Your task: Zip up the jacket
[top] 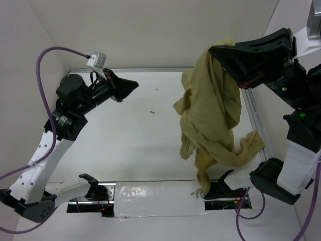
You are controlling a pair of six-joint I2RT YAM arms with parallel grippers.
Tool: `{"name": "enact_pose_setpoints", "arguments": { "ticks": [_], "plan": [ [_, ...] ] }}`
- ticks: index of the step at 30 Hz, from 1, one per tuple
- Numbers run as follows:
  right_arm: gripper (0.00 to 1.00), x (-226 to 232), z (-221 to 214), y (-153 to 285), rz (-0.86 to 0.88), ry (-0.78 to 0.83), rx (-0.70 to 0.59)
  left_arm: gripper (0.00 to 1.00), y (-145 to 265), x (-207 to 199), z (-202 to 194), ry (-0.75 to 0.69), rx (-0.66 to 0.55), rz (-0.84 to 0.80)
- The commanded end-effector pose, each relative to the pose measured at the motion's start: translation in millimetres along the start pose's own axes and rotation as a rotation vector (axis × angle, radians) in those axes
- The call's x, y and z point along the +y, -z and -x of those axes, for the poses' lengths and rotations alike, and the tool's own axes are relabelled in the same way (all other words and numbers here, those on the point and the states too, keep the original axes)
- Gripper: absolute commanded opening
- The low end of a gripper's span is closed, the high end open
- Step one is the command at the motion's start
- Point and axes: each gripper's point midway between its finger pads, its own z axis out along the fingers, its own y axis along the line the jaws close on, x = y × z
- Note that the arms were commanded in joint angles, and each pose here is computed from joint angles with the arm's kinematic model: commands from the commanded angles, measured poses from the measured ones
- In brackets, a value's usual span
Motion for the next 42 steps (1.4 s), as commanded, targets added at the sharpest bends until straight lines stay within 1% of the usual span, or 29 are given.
{"name": "enact_pose_setpoints", "arguments": {
  "ticks": [1,2,3,5,6,7,8,9,10,11,12,13,14,16,17,18,19,20,22,23,24,27,29,31,32,33,34,37,42],
  "plan": [
    [0.0,10.4,-38.5,-32.6,0.173,-0.1,0.099,0.0,15.8,26.6,-20.0,-0.005,0.038,0.141],
    [0.0,10.5,-28.3,-35.5,0.178,-0.082,0.045,0.0,25.6,23.6,-15.3,-0.019,0.015,0.146],
    [0.0,2.8,-31.6,-38.4,0.146,-0.085,0.043,0.0,29.2,27.6,-16.7,-0.021,0.012,0.168],
    [0.0,-31.7,-44.4,-39.7,-0.017,-0.103,0.063,0.0,37.0,38.5,-23.9,-0.019,0.017,0.226],
    [0.0,-53.0,-66.1,-41.4,-0.089,-0.124,0.108,0.0,37.4,46.0,-30.6,-0.011,0.031,0.256],
    [0.0,-79.2,-69.0,-32.1,-0.208,-0.128,0.104,0.02,38.2,53.2,-37.0,-0.003,0.051,0.286],
    [0.0,-97.2,-84.2,-27.5,-0.269,-0.137,0.132,0.09,38.1,59.6,-47.5,0.012,0.081,0.307],
    [0.0,-127.1,-128.1,-21.1,-0.353,-0.17,0.219,0.19,38.0,64.8,-55.6,0.031,0.107,0.327],
    [0.0,-140.5,-135.9,-10.0,-0.411,-0.164,0.223,0.32,37.7,72.3,-68.6,0.051,0.146,0.352],
    [0.0,-175.5,-150.9,6.8,-0.538,-0.158,0.234,0.56,37.6,77.1,-76.8,0.068,0.162,0.365],
    [0.0,-204.4,-192.1,25.9,-0.629,-0.182,0.293,0.67,37.4,88.3,-97.4,0.091,0.206,0.394],
    [0.0,-233.6,-207.0,46.6,-0.72,-0.175,0.313,0.91,38.3,93.8,-104.8,0.114,0.216,0.416],
    [0.03,-247.1,-231.0,59.0,-0.74,-0.19,0.367,0.99,40.1,103.9,-122.3,0.13,0.251,0.443],
    [0.31,-276.1,-302.9,91.6,-0.811,-0.272,0.54,0.99,41.2,112.6,-136.7,0.143,0.283,0.466],
    [0.63,-285.7,-322.2,105.2,-0.843,-0.278,0.599,0.99,41.5,116.5,-146.7,0.145,0.307,0.469],
    [0.82,-294.4,-356.2,123.1,-0.893,-0.319,0.681,0.99,39.8,119.3,-153.6,0.142,0.328,0.465],
    [1.0,-298.9,-371.3,133.5,-0.928,-0.324,0.715,0.99,39.6,120.4,-159.0,0.138,0.347,0.459],
    [1.0,-298.5,-391.5,146.2,-0.964,-0.344,0.758,0.99,40.2,121.6,-169.2,0.151,0.38,0.456],
    [1.0,-298.3,-401.7,164.7,-1.049,-0.34,0.772,0.99,41.0,128.9,-185.1,0.178,0.421,0.476],
    [1.0,-290.3,-419.8,182.1,-1.078,-0.356,0.814,0.99,44.5,135.2,-197.1,0.194,0.453,0.499],
    [1.0,-281.9,-415.2,189.8,-1.136,-0.342,0.783,0.99,45.2,140.8,-205.7,0.212,0.478,0.519],
    [1.0,-246.7,-436.8,225.6,-1.2,-0.357,0.813,0.99,53.7,151.7,-233.4,0.26,0.556,0.565],
    [1.0,-220.9,-461.1,249.1,-1.189,-0.389,0.873,0.99,57.9,152.4,-254.5,0.278,0.604,0.541],
    [1.0,-190.3,-467.2,252.0,-1.115,-0.403,0.884,0.99,50.8,144.4,-266.6,0.263,0.627,0.434],
    [1.0,-176.6,-485.1,265.7,-1.09,-0.421,0.934,0.99,48.4,142.8,-269.8,0.261,0.636,0.408],
    [1.0,-165.4,-485.0,262.4,-1.03,-0.43,0.911,0.99,44.2,141.9,-276.1,0.28,0.66,0.373],
    [1.0,-141.4,-497.2,261.6,-0.907,-0.464,0.948,0.99,37.3,142.3,-273.4,0.289,0.653,0.367],
    [1.0,-121.2,-505.3,258.3,-0.814,-0.469,0.966,0.99,27.1,158.1,-284.9,0.327,0.712,0.444],
    [1.0,-108.1,-522.3,262.8,-0.818,-0.463,1.009,0.99,13.5,192.7,-312.6,0.391,0.779,0.564]
  ]
}}
